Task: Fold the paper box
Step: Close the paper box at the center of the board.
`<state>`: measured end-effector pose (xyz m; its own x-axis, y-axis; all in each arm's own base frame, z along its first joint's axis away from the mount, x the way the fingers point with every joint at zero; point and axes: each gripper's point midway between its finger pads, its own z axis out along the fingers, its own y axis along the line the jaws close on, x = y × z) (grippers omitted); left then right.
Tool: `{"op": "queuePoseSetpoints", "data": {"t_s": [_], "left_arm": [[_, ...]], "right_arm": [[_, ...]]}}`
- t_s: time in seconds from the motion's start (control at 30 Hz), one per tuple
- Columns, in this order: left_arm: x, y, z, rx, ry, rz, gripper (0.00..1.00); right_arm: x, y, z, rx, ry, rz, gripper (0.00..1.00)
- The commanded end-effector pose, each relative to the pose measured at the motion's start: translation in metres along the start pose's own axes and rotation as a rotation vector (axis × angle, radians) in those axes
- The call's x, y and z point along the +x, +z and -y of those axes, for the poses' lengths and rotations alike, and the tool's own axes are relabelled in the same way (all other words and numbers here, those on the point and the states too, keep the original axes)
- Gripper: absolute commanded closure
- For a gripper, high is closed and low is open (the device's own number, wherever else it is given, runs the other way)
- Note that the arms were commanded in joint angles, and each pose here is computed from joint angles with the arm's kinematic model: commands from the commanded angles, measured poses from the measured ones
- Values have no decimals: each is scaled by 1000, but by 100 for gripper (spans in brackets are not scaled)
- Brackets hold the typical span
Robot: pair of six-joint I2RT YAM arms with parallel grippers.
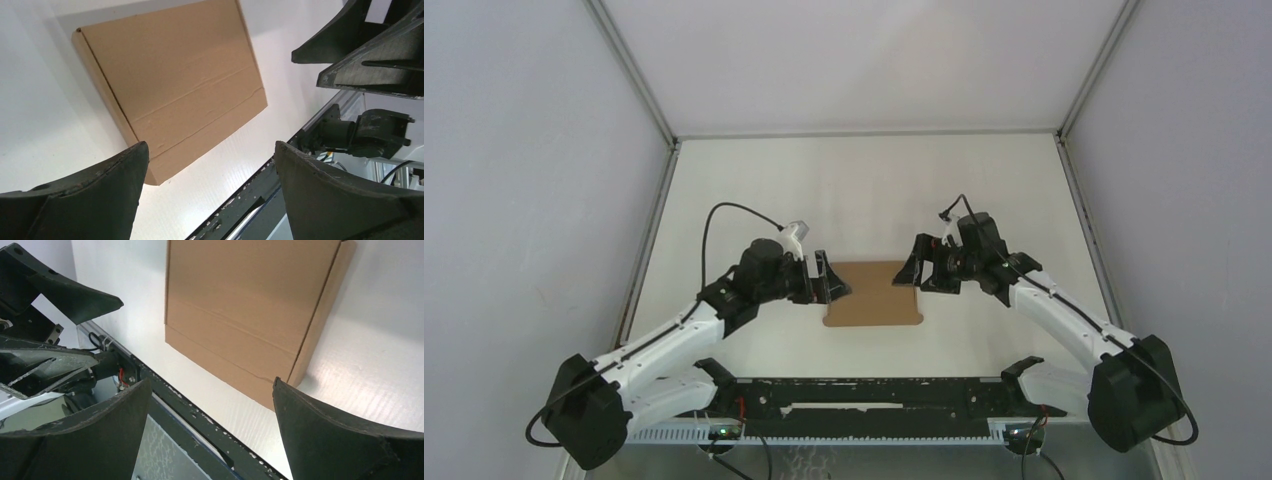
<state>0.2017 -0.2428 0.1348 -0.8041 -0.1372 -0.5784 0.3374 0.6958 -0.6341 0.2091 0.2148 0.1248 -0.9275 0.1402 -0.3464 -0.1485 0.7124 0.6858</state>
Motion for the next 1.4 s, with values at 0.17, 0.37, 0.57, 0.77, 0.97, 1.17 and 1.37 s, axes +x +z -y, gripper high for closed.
{"op": "queuePoseSetpoints", "data": {"t_s": [0.17,0.37,0.57,0.77,0.97,1.17,1.37], "left_arm": [[25,17,-26,-24,-17,-18,0],[31,31,-32,-18,-18,-27,0],[31,40,-34,-12,-10,-31,0],[31,44,-34,-5,-13,-41,0],[33,45,-34,-6,-14,-48,0],[34,44,-35,-4,-17,-49,0],[35,45,-35,-1,-21,-48,0]], "right_arm": [[5,19,27,43,-24,1,0],[11,27,37,43,-12,-14,0],[10,34,35,7,-22,-17,0],[10,40,34,-16,-17,-28,0],[13,42,33,-21,-21,-42,0],[16,44,33,-16,-19,-54,0],[22,45,35,0,-22,-70,0]]}}
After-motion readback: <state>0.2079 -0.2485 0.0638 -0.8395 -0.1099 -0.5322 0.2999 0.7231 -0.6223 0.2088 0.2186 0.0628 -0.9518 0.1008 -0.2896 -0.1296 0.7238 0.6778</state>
